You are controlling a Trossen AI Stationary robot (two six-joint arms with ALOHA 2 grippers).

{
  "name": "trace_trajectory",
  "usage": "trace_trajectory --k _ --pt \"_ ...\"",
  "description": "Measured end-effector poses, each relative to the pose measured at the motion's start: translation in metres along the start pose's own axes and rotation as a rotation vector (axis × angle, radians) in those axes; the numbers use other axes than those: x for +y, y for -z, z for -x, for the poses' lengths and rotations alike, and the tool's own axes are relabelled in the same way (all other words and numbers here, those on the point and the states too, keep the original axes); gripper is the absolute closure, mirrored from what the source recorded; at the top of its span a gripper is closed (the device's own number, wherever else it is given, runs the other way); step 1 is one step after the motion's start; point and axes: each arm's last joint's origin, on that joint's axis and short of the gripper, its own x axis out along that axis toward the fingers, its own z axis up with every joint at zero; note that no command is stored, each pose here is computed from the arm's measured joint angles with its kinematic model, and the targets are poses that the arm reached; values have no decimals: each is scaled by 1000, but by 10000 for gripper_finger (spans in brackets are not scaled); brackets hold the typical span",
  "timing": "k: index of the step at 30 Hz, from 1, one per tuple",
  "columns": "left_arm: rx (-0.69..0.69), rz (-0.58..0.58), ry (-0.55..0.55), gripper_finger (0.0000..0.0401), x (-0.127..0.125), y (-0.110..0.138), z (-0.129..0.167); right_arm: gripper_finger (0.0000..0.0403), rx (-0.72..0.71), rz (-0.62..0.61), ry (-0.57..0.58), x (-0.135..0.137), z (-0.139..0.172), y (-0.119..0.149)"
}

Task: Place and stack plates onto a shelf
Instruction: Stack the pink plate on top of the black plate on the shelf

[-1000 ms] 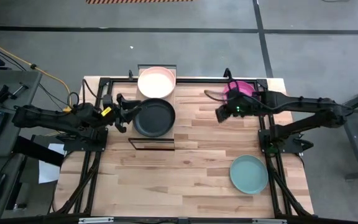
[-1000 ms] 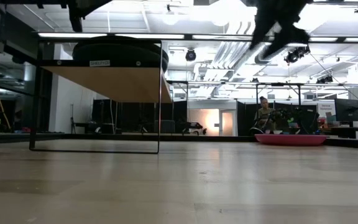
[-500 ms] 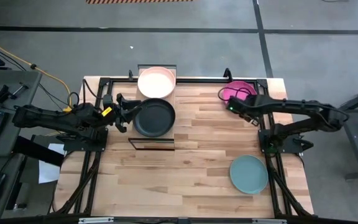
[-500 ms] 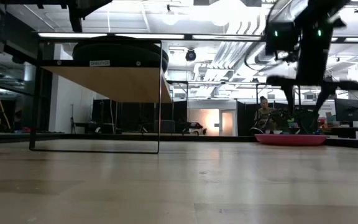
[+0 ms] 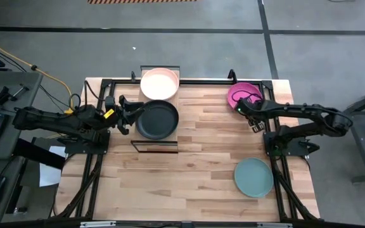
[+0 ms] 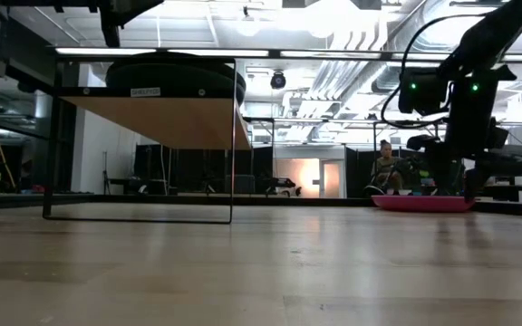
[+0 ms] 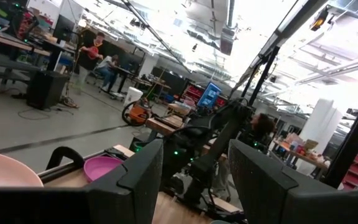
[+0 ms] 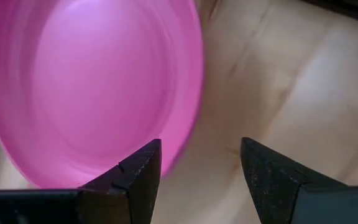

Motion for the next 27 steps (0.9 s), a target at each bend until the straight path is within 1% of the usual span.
trace_trajectory --k 5,8,11,15,17,20,22,24,27 --pt "0 0 0 227 0 0 0 206 -3 -20 -22 6 -7 -7" --pt "0 -1 -1 227 0 0 0 229 8 -32 -12 7 -12 -12" --pt "-3 -1 -9 227 0 0 0 280 3 -32 -6 5 -16 -16" --pt "-8 -1 -23 227 1 0 0 368 -6 -6 -5 4 -18 -18" --pt "-10 -1 -30 227 1 0 0 393 -21 17 -11 3 -19 -18" --pt "-12 5 -33 227 1 0 0 388 -29 46 -17 4 -19 -18" --pt "-15 5 -42 227 1 -1 0 394 -31 70 -28 5 -19 -18" --pt "-17 5 -48 227 1 -1 0 400 -33 109 -69 7 -17 -18" --pt "-18 5 -49 227 1 -1 0 401 -29 126 -182 14 -9 -16"
